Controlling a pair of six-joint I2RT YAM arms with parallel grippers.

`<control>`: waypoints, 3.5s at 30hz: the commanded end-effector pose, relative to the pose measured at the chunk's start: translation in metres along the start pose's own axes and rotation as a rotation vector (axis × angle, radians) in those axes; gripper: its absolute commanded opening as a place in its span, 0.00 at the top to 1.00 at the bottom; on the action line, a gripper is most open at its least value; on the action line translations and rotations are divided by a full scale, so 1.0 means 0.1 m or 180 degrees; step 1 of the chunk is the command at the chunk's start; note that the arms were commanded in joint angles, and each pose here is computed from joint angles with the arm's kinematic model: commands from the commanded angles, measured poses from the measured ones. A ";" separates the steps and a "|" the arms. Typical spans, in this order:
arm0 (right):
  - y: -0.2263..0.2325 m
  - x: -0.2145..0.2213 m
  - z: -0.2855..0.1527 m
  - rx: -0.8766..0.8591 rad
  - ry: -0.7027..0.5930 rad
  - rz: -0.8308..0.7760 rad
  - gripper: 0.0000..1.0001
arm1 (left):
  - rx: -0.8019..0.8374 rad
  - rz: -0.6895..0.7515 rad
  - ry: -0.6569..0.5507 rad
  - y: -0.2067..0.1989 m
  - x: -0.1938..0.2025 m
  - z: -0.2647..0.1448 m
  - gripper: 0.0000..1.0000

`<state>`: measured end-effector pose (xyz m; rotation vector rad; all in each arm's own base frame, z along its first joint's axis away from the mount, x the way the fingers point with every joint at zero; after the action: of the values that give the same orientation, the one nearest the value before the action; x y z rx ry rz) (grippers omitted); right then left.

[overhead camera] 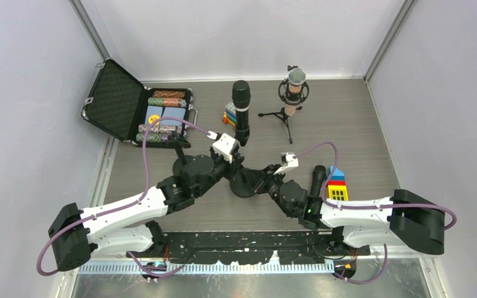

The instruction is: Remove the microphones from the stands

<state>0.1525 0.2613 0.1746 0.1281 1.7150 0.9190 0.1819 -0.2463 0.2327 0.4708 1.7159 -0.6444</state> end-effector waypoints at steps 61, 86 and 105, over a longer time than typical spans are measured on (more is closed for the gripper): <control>-0.11 -0.59 -0.39 0.0710 -0.1692 0.1352 0.56 | -0.0334 0.0243 0.0158 0.14 -0.03 -0.15 1.00; 0.38 -0.25 -0.18 0.1112 -0.0469 0.3856 0.48 | -0.0382 0.0277 0.0136 0.16 -0.07 -0.19 1.00; 0.54 -0.04 0.05 0.0857 -0.0239 0.4114 0.56 | -0.0421 0.0271 0.0098 0.18 -0.08 -0.20 1.00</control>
<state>0.1297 0.2950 0.1859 1.2016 1.7778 1.2406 0.1794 -0.2226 0.2271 0.4968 1.7916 -0.4568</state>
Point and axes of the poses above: each gripper's point midway between its finger pads, its own z axis out along the fingers, its own y axis along the line the jaws close on, x = y × z, the point moved 7 cm from there along -z, back along the fingers, and after that the axes turned 4 degrees about -z, right-handed, at the moved point
